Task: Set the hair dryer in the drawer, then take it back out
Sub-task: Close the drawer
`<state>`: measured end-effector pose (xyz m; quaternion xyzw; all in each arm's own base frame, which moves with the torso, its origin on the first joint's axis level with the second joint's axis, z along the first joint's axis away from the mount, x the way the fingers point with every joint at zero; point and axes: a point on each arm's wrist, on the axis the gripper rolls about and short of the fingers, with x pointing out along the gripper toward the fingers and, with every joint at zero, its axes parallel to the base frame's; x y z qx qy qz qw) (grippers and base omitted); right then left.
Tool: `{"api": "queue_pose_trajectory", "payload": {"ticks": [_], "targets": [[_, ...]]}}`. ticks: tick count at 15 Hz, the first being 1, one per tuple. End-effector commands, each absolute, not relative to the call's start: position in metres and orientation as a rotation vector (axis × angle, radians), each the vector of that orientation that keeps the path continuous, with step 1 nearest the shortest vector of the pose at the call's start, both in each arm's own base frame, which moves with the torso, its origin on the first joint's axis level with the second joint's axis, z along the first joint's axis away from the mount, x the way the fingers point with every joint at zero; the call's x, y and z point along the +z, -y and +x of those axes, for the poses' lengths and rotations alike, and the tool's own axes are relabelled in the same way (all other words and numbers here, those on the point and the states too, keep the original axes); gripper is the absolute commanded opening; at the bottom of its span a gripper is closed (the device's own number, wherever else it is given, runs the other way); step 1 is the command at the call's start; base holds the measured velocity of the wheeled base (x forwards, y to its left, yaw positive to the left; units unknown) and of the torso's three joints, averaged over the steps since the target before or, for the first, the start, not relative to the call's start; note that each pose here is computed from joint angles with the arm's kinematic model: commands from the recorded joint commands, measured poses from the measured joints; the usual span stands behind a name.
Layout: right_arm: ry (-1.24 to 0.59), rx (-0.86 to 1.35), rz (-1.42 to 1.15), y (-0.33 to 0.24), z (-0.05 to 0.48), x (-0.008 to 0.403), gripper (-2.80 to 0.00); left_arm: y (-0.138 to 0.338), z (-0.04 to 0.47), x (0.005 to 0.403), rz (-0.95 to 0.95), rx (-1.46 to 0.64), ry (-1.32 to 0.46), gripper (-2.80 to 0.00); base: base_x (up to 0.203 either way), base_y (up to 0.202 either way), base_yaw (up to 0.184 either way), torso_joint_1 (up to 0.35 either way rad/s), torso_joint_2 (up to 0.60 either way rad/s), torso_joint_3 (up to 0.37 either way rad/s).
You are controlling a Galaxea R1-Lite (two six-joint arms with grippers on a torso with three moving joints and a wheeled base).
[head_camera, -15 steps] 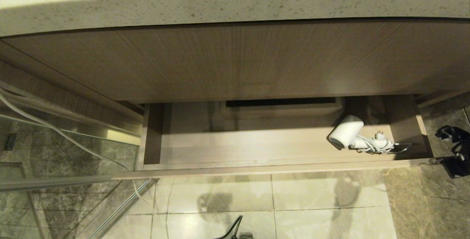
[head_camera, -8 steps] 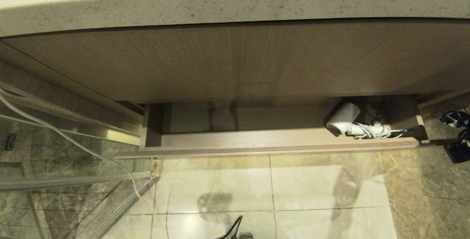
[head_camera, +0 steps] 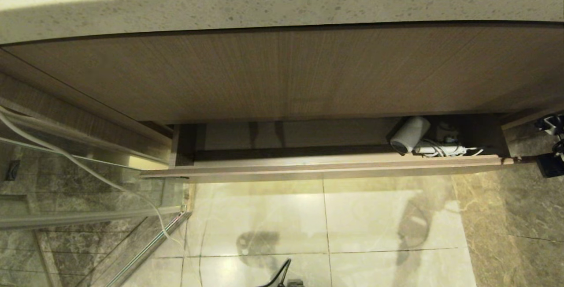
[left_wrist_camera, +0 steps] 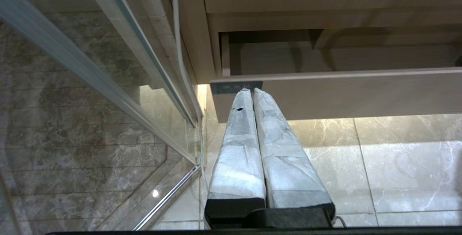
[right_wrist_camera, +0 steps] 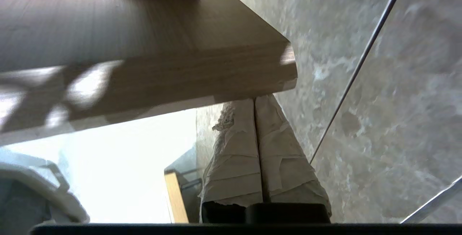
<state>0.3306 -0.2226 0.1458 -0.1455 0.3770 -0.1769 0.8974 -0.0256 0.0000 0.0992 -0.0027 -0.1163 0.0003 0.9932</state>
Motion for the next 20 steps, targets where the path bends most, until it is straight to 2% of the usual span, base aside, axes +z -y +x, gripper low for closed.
{"api": "queue_pose_trajectory", "payload": {"ticks": [1, 10, 20], "targets": [[-0.766, -0.365, -0.299, 0.222, 0.331, 0.149, -2.8, 0.0, -0.022, 0.088, -0.006, 0.001, 0.195, -2.8, 0.0, 0.0, 0.0, 0.0, 0.0, 0.0], [-0.563, -0.42, -0.285, 0.219, 0.346, 0.165, -2.8, 0.0, -0.022, 0.088, -0.006, 0.001, 0.195, -2.8, 0.0, 0.0, 0.0, 0.0, 0.0, 0.0], [-0.573, -0.366, -0.272, 0.201, 0.314, 0.185, -2.8, 0.0, -0.022, 0.088, -0.006, 0.001, 0.195, -2.8, 0.0, 0.0, 0.0, 0.0, 0.0, 0.0]]}}
